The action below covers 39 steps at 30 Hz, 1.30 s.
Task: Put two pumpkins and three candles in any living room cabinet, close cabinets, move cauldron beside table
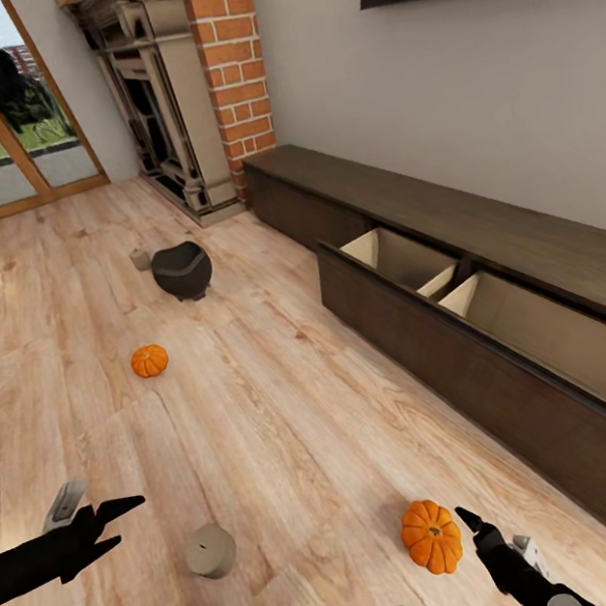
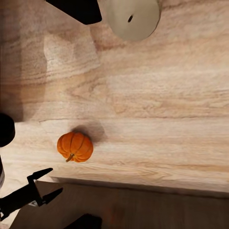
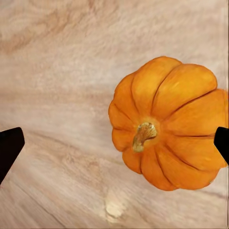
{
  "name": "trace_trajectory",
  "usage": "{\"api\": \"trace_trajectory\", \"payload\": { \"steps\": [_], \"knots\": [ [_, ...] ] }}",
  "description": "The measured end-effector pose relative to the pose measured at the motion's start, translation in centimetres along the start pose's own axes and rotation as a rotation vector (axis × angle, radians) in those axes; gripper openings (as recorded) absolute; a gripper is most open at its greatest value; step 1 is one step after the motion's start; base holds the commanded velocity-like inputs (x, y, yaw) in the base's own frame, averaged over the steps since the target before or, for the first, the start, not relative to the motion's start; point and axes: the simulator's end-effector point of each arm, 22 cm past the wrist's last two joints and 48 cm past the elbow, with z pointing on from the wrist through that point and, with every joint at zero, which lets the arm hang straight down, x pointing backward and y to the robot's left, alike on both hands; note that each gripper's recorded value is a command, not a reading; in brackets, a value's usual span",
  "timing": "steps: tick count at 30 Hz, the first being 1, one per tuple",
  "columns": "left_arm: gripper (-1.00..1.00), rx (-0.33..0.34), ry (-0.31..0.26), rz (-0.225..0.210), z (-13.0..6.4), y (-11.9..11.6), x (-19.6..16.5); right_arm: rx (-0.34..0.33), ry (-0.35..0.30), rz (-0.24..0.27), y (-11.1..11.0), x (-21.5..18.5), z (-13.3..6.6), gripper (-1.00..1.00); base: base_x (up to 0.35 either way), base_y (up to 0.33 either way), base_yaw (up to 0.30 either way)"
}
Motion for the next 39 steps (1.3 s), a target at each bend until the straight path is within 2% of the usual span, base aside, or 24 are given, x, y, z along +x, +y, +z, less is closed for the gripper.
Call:
{"api": "trace_trajectory", "payload": {
  "steps": [10,16,26,31,39],
  "knots": [
    [1.00,-0.025,0.027,-0.022,1.2,1.5,0.6,0.065,-0.001,0.019,-2.1,-0.3,0.6,1.00,0.000,0.000,0.000],
    [1.00,-0.032,0.035,-0.028,1.6,2.0,0.7,0.075,-0.026,0.058,-2.9,-1.3,0.5,1.00,0.000,0.000,0.000],
    [1.00,-0.055,0.062,-0.049,2.8,3.4,1.4,0.116,-0.027,0.054,-5.0,-2.1,0.6,1.00,0.000,0.000,0.000],
    [1.00,-0.065,0.077,-0.060,3.4,4.1,1.8,0.134,0.031,0.068,-5.9,-1.4,0.6,1.00,0.000,0.000,0.000],
    [1.00,-0.083,0.100,-0.077,4.4,5.3,2.5,0.164,0.047,0.070,-7.3,-0.3,1.0,1.00,0.000,0.000,0.000]
  ]
}}
